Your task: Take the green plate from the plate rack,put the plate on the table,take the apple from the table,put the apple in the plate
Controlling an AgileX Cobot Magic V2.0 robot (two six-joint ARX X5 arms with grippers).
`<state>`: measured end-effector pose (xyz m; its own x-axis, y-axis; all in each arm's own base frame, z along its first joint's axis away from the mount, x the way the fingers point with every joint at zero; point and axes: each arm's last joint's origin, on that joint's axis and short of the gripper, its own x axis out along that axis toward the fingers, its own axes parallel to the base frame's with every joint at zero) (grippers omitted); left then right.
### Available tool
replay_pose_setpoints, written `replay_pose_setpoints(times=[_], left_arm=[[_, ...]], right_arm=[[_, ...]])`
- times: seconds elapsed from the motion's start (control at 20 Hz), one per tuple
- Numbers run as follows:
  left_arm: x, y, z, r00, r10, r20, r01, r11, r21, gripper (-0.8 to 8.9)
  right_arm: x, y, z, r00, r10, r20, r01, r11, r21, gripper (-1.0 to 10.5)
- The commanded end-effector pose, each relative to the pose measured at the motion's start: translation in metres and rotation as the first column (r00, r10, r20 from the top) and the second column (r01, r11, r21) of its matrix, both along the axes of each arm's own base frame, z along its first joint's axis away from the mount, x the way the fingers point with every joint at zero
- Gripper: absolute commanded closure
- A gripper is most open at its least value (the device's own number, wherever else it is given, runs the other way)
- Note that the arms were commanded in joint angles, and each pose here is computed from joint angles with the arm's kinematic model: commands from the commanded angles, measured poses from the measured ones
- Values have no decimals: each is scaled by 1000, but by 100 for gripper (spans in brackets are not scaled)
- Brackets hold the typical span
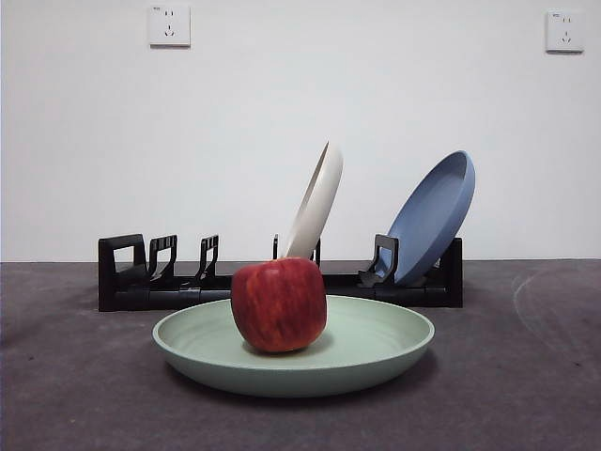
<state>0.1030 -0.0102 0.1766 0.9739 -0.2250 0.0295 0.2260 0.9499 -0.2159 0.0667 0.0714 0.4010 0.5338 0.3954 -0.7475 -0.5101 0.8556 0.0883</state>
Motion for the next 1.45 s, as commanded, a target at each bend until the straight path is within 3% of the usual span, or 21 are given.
replay_pose_setpoints(times=[0.05, 0.3, 1.45], left_arm=[[-2, 1, -12, 998, 4, -62, -5, 1000, -13, 817], [-7, 4, -26, 980, 59, -190, -60, 998, 4, 816], [-6, 5, -26, 980, 62, -187, -60, 998, 19, 816]], right_arm=[[-1, -1, -3, 1000, -6, -22, 6, 1000, -19, 945], [-1, -1, -3, 1000, -6, -22, 6, 1000, -20, 945], [-1, -1, -3, 1000, -10, -18, 10, 1000, -23, 945]])
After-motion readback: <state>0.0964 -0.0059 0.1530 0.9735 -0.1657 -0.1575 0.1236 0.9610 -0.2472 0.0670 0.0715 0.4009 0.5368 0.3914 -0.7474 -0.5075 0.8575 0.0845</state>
